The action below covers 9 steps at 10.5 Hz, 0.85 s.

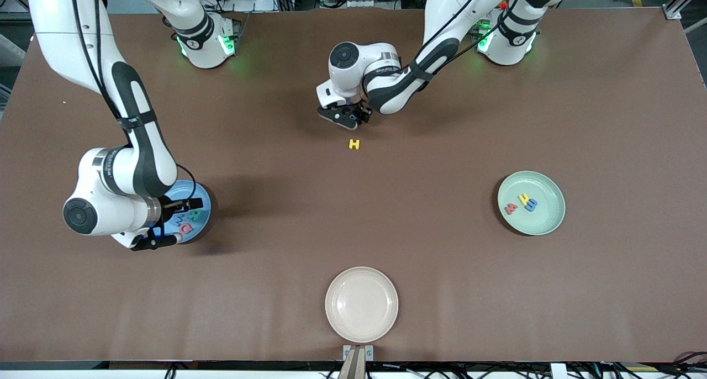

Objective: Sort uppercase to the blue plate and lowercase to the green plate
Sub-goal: 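Lower the left gripper and grasp the blue 6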

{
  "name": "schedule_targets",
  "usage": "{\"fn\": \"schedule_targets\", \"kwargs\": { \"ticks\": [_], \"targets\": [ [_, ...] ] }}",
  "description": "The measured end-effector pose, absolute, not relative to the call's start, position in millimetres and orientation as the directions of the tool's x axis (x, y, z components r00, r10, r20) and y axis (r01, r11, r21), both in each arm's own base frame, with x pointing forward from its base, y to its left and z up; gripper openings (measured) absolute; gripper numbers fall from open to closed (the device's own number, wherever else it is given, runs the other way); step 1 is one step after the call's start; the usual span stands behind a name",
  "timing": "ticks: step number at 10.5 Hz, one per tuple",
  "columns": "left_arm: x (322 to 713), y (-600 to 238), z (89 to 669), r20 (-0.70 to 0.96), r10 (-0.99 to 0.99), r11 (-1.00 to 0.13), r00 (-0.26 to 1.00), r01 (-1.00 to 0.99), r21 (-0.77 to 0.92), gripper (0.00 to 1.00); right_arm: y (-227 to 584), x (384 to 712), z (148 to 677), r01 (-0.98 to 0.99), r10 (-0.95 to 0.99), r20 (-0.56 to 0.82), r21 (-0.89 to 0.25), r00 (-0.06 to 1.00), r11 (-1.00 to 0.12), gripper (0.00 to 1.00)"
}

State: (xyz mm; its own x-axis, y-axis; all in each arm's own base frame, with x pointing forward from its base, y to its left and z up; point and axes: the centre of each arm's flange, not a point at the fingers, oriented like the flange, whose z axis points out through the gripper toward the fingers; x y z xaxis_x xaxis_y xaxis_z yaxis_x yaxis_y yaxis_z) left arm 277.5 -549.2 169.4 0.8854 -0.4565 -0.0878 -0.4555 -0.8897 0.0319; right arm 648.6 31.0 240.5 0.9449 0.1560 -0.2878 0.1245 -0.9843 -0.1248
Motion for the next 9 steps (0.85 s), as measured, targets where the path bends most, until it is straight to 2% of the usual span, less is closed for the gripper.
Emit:
{"fn": "schedule_targets", "kwargs": {
  "ticks": [1,2,3,5,7,9],
  "targets": [
    [278,-549,170,-0.083,-0.46,-0.888,0.884,-0.459,0.03,0.65,31,649,240,0.125,0.156,-0.288,-0.125,0.945,-0.984,1.0],
    [279,-550,170,-0.079,-0.461,-0.887,0.884,-0.46,0.029,0.56,31,649,240,0.125,0.156,-0.288,-0.125,0.945,-0.984,1.0],
    [279,-550,171,-0.078,-0.461,-0.887,0.884,-0.46,0.028,0.53,31,649,240,0.125,0.156,-0.288,-0.125,0.945,-0.984,1.0],
    [282,-551,174,-0.071,-0.459,-0.888,0.885,-0.458,0.028,0.26,31,649,240,0.125,0.156,-0.288,-0.125,0.945,-0.984,1.0],
    [286,-550,175,-0.068,-0.444,-0.896,0.894,-0.443,0.027,0.27,31,649,240,0.125,0.156,-0.288,-0.125,0.945,-0.984,1.0],
    [316,-542,194,-0.043,-0.391,-0.921,0.92,-0.391,0.008,0.27,34,648,240,0.128,0.16,-0.288,-0.126,0.944,-0.984,1.0]
  ]
}}
